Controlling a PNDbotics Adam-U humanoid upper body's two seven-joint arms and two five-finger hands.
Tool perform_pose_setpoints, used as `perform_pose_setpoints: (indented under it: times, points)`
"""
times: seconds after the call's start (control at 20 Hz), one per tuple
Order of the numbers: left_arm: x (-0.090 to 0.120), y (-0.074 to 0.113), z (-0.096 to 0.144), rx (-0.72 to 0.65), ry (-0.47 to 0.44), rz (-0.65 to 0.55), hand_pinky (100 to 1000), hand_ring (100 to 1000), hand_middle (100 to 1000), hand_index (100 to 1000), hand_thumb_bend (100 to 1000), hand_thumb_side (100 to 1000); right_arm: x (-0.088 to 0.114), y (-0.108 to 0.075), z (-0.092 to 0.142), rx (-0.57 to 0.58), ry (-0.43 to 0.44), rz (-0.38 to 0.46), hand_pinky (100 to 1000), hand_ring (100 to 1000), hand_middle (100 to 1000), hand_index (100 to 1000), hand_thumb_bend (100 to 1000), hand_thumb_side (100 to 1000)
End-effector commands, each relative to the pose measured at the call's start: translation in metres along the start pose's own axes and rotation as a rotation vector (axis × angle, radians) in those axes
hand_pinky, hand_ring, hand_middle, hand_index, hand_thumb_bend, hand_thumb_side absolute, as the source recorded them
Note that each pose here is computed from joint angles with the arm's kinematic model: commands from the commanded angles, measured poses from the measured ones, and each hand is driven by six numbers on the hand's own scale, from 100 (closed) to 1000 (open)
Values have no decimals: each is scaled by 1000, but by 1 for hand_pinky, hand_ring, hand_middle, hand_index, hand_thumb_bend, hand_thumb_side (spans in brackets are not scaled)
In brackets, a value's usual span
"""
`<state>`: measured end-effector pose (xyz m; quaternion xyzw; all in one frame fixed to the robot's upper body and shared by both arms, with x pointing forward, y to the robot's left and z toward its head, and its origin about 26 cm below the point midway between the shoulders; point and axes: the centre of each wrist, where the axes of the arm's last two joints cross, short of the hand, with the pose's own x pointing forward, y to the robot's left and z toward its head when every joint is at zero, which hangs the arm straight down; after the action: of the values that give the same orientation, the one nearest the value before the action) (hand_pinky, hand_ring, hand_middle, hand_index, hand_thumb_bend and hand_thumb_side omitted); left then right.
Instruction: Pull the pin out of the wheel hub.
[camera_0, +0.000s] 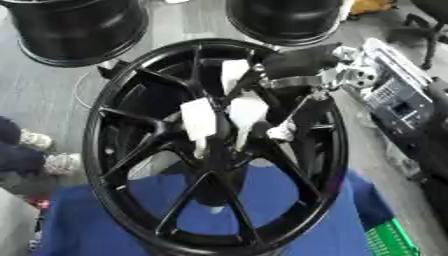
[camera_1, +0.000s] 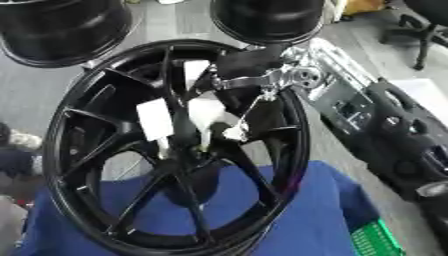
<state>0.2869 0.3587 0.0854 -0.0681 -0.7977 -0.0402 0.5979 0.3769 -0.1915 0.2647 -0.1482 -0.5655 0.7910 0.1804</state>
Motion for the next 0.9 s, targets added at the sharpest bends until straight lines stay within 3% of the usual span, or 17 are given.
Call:
perform_pose_setpoints:
  times: [0.05, 0.25, 0.45, 0.9]
  points:
    - [8, 0, -4, -12, -22, -22, 655, 721, 568, 705, 350, 791, -4, -5, 9, -14, 21, 11, 675, 391, 529, 805, 100, 257]
    - [8, 0, -4, -11, -21, -22, 655, 721, 568, 705, 351, 790, -1, -6, 14, -46, 7, 8, 651, 351, 399, 641, 100, 246]
    - [8, 0, -4, -10, -19, -23, 655, 722, 568, 705, 352, 789, 4, -12, 20, -88, -12, 6, 634, 314, 326, 530, 100, 236]
    - [8, 1, -3, -8, -14, -24, 655, 722, 567, 705, 355, 788, 17, -36, 36, -174, -56, -4, 624, 331, 301, 508, 100, 217]
